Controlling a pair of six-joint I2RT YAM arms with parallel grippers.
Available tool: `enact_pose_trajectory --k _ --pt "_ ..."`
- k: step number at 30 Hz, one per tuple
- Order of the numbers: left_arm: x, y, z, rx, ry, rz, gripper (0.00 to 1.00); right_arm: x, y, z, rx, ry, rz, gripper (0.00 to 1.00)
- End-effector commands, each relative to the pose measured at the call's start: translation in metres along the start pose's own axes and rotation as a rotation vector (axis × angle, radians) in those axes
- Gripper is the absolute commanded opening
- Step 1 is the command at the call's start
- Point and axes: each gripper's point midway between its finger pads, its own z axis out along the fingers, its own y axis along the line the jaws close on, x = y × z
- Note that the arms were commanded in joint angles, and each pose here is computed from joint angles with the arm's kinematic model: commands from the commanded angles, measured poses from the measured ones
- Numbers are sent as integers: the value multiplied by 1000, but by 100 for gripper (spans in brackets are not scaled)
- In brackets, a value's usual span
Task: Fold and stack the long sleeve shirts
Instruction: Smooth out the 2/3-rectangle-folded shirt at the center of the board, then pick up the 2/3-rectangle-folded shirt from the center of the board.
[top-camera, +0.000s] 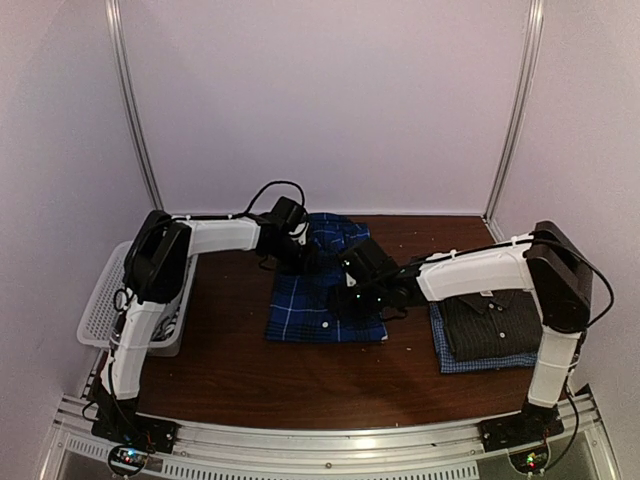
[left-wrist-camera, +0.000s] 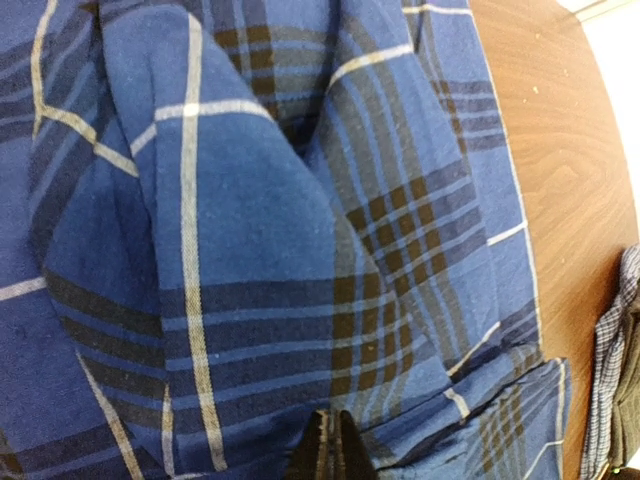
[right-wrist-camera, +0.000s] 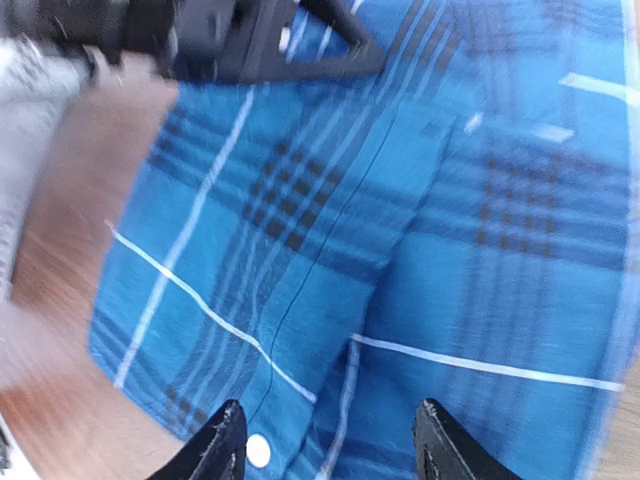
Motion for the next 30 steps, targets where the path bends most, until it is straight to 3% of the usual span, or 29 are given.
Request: enact_pose_trajectory --k 1,5,10,17,30 --pt "-40 -19 -46 7 -110 46 10 -20 -16 -32 -20 -58 67 59" --pt "-53 -28 -87 11 -173 56 17 -10 -33 -39 -27 -53 110 57" --pt "-34 -24 -116 5 -185 58 17 -1 -50 -42 -39 -59 159 54" --pt "28 -3 -136 20 -142 -2 14 -9 -61 -47 -39 -71 192 47" --pt "127 34 -148 36 -51 -80 11 42 -64 -56 4 -3 168 46"
